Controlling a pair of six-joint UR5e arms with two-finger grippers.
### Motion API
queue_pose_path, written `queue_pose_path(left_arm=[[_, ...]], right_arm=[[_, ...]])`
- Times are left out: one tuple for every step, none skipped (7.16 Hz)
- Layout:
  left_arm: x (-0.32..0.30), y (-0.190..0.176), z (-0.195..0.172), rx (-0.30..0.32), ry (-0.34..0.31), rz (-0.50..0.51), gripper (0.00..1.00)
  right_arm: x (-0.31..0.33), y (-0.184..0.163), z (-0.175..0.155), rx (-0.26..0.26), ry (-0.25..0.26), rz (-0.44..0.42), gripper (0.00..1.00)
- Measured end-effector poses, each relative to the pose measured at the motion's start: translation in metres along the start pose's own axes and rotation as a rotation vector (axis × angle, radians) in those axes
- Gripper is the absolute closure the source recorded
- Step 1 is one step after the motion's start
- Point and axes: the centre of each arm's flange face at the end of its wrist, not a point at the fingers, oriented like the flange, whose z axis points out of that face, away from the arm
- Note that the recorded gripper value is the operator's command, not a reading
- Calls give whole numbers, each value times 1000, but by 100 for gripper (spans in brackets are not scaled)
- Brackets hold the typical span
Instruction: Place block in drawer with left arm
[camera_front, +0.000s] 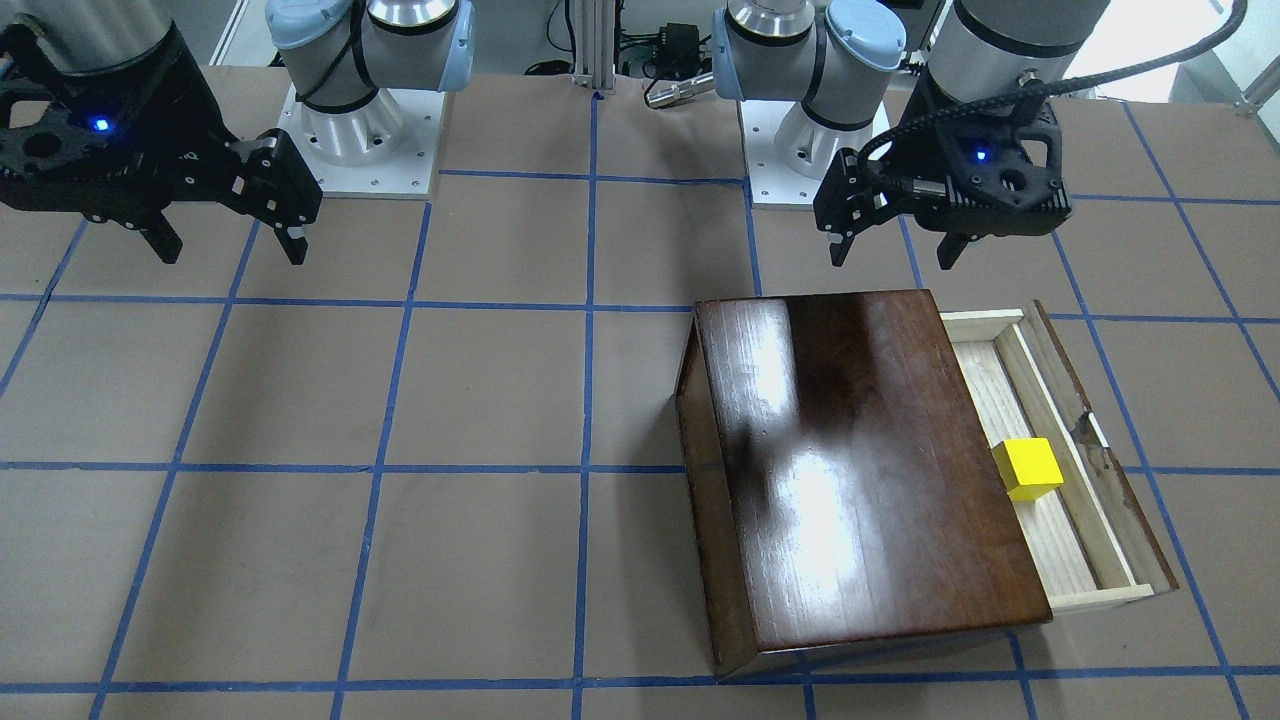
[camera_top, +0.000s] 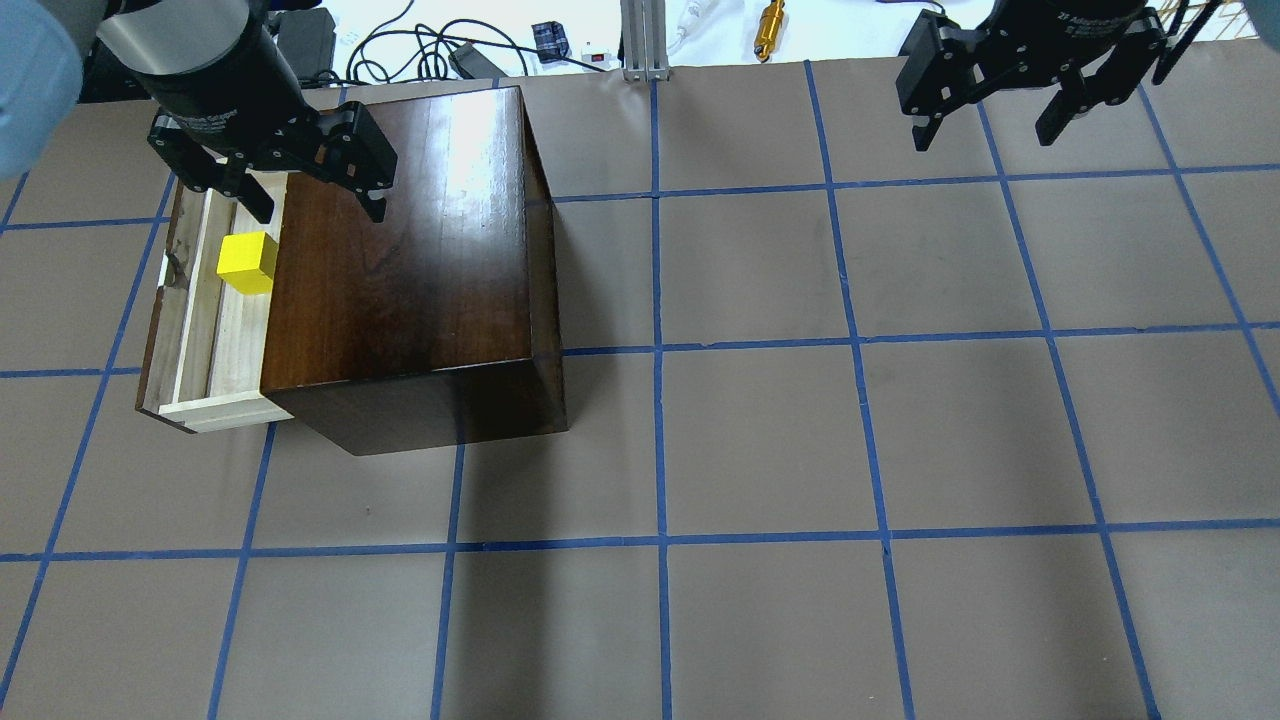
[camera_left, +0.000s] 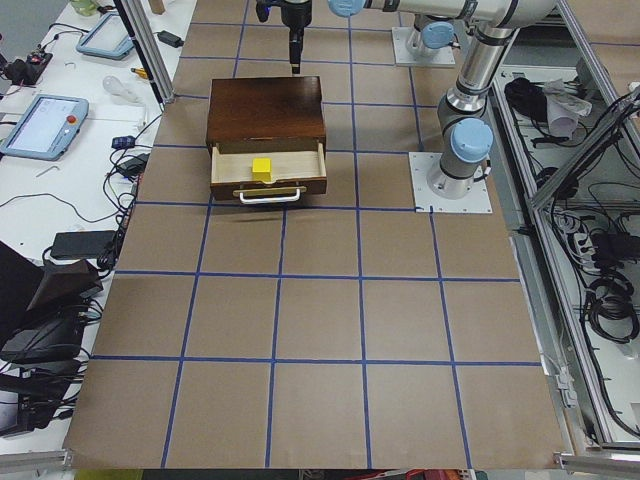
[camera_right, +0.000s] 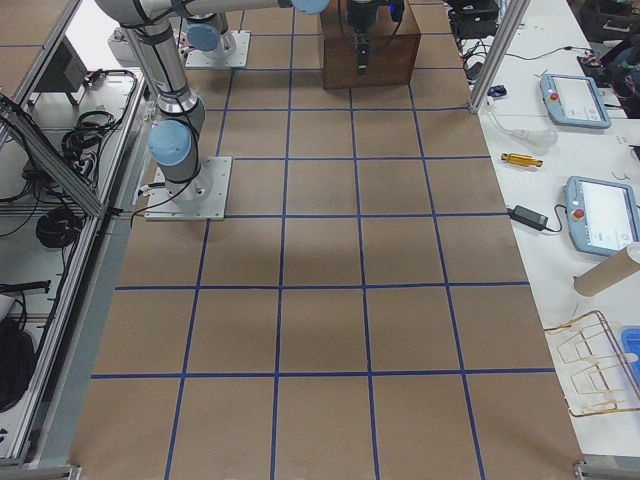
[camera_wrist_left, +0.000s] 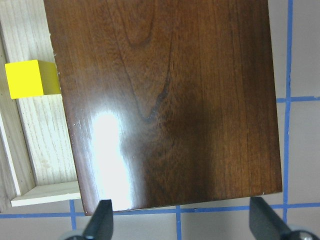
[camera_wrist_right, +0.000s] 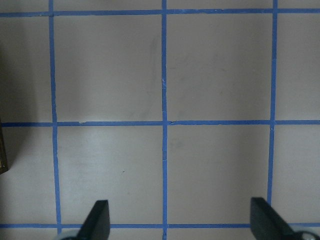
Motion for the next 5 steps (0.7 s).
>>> queue_pose_path(left_arm=[[-1,-1,0,1,1,-1,5],[-1,-1,0,3,2,-2,5],[-2,-2,-1,6,2,-2,5],[-2,-2,-1,7,2,-2,5],[-2,-2,-1,7,1,-2,5]], right_arm=[[0,0,0,0,0,0,0],[0,0,0,0,0,0,0],[0,0,0,0,-1,0,0],[0,0,0,0,-1,1,0],[0,0,0,0,0,0,0]])
